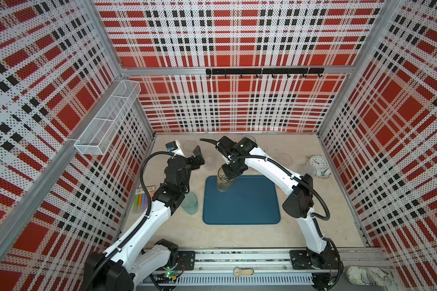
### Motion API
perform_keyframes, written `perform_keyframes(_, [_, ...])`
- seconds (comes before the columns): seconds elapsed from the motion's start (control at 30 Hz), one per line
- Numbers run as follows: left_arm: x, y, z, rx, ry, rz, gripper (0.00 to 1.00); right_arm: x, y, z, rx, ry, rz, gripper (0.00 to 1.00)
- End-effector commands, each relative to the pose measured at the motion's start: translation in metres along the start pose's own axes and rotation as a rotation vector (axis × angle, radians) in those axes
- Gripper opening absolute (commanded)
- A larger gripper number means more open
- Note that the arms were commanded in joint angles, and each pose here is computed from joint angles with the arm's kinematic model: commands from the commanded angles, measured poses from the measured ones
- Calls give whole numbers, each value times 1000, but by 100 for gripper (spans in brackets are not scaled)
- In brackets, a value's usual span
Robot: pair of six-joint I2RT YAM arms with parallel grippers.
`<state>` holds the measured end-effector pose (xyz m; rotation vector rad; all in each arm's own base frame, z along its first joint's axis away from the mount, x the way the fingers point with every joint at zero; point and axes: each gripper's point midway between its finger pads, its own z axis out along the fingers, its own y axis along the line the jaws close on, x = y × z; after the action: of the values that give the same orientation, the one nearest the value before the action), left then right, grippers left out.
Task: Place the glasses into the tray
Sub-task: Place the glass on the tray.
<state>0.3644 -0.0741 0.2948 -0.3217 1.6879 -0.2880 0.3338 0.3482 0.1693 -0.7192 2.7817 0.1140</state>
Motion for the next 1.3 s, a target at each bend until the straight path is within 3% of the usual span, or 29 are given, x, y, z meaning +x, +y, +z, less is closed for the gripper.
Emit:
perform_keyframes(0.0, [6,2,-3,14,23,-6,96,-4,4,11,-20,2,-5,4])
perform_keyframes(0.43, [26,-1,-1,48,67,-9,96,-5,6,52,22,38,-8,14])
perform_keyframes(0.83, [49,-13,2,120,155,21,97,-20,23,39,-84,-35,64,37])
perform_keyframes(1.13, [78,-33,-1,226,337,67,87,-44,33,32,-184,-117,169,35])
perform_keyframes(1.27, [90,-28,-3,212,409,74,83,-51,33,19,-221,-153,185,43])
